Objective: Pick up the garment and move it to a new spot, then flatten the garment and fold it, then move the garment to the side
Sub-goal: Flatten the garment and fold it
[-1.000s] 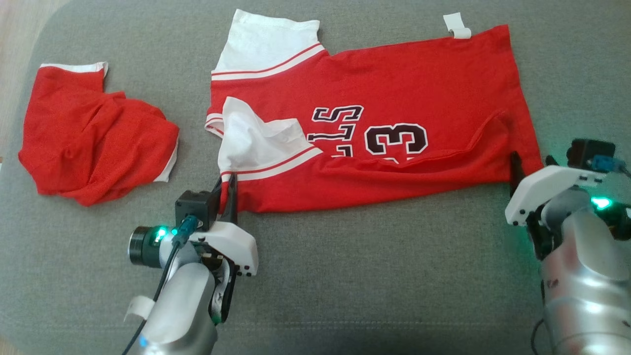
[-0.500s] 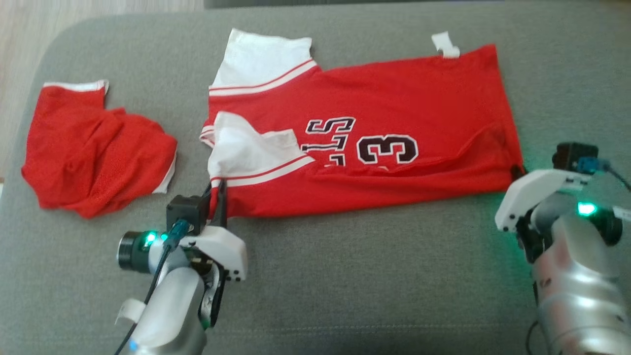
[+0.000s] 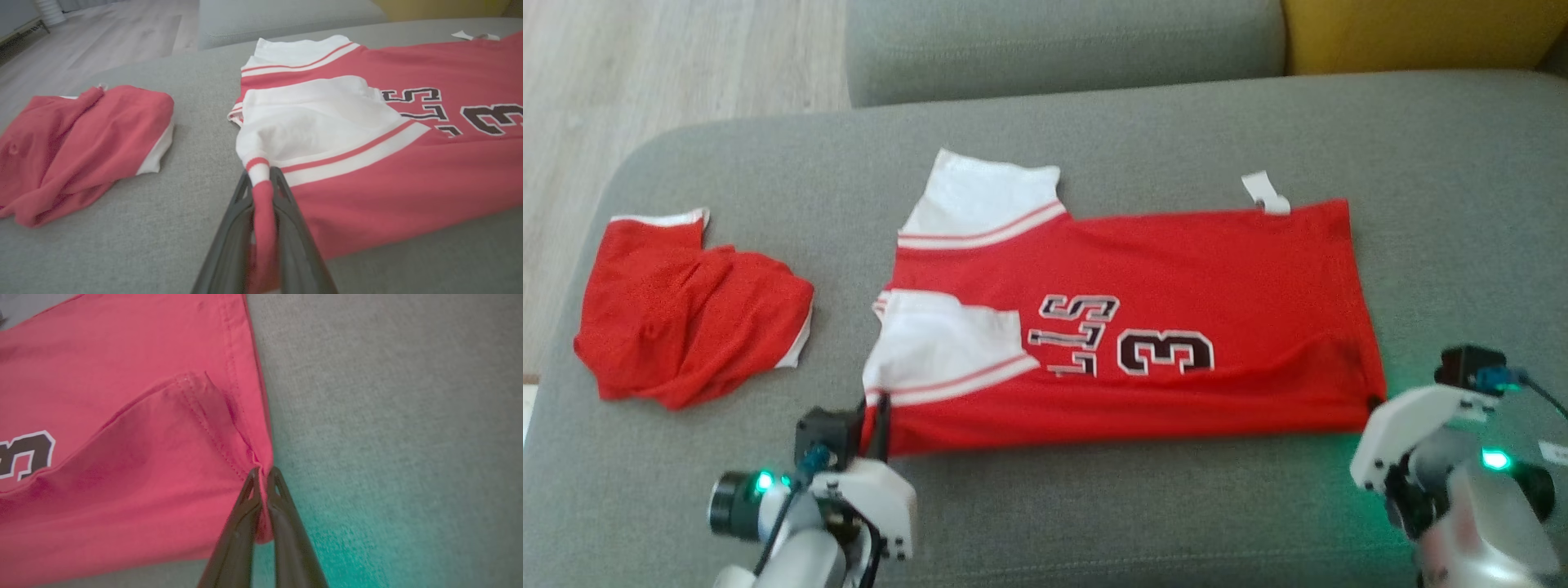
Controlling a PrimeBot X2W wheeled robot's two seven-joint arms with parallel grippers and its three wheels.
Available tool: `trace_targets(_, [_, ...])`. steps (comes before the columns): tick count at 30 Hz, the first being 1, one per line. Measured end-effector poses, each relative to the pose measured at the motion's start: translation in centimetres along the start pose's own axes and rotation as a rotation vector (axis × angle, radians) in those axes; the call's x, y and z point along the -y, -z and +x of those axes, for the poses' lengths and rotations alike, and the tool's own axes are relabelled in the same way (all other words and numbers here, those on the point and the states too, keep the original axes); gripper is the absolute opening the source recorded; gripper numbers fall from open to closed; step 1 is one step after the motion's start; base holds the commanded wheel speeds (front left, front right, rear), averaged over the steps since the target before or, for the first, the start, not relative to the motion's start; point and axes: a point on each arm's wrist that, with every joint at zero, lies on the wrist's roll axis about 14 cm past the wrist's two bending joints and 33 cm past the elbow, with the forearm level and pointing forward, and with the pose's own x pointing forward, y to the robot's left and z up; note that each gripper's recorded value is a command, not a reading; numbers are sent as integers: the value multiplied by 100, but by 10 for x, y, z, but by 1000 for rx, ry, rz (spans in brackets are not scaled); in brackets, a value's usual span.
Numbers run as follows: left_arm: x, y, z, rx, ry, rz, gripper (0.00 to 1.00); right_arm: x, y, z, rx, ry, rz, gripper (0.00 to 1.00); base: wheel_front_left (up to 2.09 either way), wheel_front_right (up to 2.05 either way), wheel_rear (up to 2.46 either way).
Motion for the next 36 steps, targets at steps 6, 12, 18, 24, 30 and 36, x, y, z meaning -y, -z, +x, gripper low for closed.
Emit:
trace_targets(6, [11, 22, -18, -90, 39, 12, 0, 11, 21, -16, -54, 11, 6, 0, 0, 0, 0])
trace_targets(12, [15, 25, -20, -106, 50, 7, 100, 21, 13, -28, 5, 33, 6, 100, 0, 0, 0])
trace_targets(18, [9, 4, -10, -14, 20, -16, 100, 5, -54, -39, 291, -15, -4, 100, 0, 0, 0])
trace_targets(24, [-8, -65, 12, 216, -16, -50, 100, -17, -106, -52, 539, -64, -43, 100, 0, 0, 0])
trace_targets(30, [-11, -113, 52, 289, 79, 1, 100, -42, -137, -43, 624, -116, -80, 100, 0, 0, 0])
trace_targets(36, [-6, -120, 117, 102, 248, 88, 100, -58, -156, -15, 618, -138, -125, 100, 0, 0, 0])
